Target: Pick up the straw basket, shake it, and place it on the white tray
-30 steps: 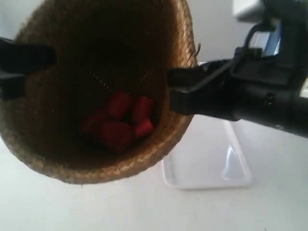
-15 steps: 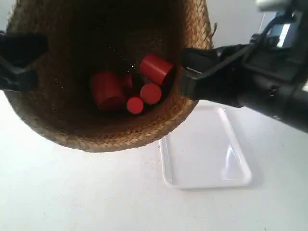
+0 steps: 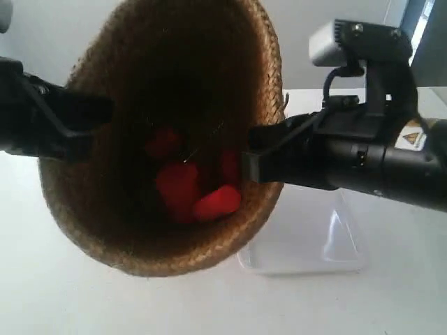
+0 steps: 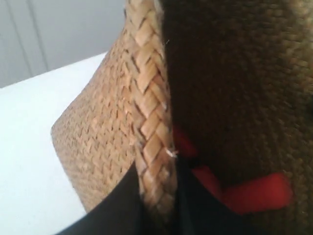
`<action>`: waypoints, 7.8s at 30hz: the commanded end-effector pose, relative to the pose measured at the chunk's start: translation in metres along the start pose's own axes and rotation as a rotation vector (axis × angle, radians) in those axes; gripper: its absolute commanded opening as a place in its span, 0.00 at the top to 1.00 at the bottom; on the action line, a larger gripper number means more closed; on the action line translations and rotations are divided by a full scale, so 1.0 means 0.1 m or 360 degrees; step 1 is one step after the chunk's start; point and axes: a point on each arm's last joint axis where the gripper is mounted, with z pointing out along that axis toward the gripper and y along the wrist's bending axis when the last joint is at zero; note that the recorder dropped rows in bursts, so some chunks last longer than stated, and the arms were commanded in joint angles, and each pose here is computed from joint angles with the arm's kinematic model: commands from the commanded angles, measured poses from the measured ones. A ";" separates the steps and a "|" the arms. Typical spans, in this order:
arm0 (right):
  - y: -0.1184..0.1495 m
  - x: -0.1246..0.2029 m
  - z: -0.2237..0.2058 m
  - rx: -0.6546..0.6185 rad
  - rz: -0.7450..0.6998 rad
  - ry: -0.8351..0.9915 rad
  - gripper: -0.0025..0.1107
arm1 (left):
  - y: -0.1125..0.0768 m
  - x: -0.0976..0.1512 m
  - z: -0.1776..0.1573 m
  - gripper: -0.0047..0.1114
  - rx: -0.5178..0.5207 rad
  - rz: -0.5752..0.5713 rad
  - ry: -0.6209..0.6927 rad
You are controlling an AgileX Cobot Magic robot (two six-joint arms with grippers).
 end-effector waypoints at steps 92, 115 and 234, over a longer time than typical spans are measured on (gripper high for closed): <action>0.11 -0.40 -0.29 -0.0033 -0.0172 -0.0358 0.98 | -0.04 -0.26 -0.39 0.96 -0.0069 0.0130 -0.0158; 0.19 -0.40 -0.33 -0.0072 -0.0183 -0.0513 0.98 | -0.05 -0.28 -0.33 0.96 -0.0063 0.0039 -0.0186; 0.10 -0.40 -0.29 -0.0027 -0.0234 -0.0238 0.98 | -0.01 -0.09 -0.13 0.96 -0.0134 0.0056 0.0056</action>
